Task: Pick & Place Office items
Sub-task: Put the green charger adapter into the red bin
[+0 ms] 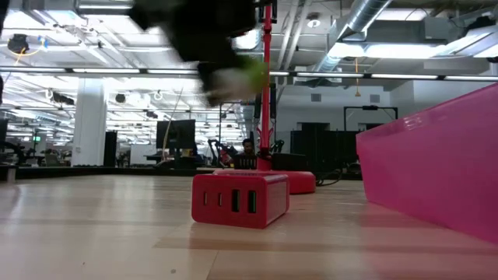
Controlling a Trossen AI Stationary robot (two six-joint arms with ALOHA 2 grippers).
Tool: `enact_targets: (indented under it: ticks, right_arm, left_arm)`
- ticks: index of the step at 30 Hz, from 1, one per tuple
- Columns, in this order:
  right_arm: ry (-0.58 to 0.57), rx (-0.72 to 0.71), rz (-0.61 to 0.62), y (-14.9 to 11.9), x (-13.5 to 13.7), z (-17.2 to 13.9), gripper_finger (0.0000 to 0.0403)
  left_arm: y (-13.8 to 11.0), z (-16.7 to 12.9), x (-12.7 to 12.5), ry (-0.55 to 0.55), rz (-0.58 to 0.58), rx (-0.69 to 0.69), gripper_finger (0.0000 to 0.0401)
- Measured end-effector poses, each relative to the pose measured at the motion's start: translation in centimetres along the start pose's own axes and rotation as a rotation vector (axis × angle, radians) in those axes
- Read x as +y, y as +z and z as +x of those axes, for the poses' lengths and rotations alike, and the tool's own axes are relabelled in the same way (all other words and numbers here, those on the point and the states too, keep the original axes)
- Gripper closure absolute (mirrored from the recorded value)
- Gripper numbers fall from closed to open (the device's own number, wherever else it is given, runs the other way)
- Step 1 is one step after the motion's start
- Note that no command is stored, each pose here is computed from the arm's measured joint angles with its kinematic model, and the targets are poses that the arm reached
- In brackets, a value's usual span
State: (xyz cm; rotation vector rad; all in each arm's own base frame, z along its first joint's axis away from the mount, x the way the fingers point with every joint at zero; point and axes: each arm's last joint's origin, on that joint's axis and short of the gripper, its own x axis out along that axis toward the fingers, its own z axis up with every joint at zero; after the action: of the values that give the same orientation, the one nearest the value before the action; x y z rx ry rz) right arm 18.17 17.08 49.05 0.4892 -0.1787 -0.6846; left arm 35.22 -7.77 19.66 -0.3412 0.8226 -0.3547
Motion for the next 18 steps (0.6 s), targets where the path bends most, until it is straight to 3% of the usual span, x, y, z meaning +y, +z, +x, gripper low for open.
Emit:
enact_targets:
  ticks: [4, 9, 18]
  right_arm:
    - [0.001, 0.001, -0.006, -0.5, 0.3, 0.0, 0.0158]
    - [0.001, 0.001, -0.006, -1.0, 0.7, 0.0, 0.0158]
    - [0.000, 0.000, -0.020, -1.2, 0.8, 0.0, 0.0158]
  left_arm:
    - [4.7, 2.7, 0.6, -0.001, 0.036, -0.074, 0.0283]
    - [8.6, 3.9, 0.9, -0.008, 0.055, -0.157, 0.0280]
    - [9.2, 6.4, 1.7, 0.034, 0.039, -0.200, 0.0278]
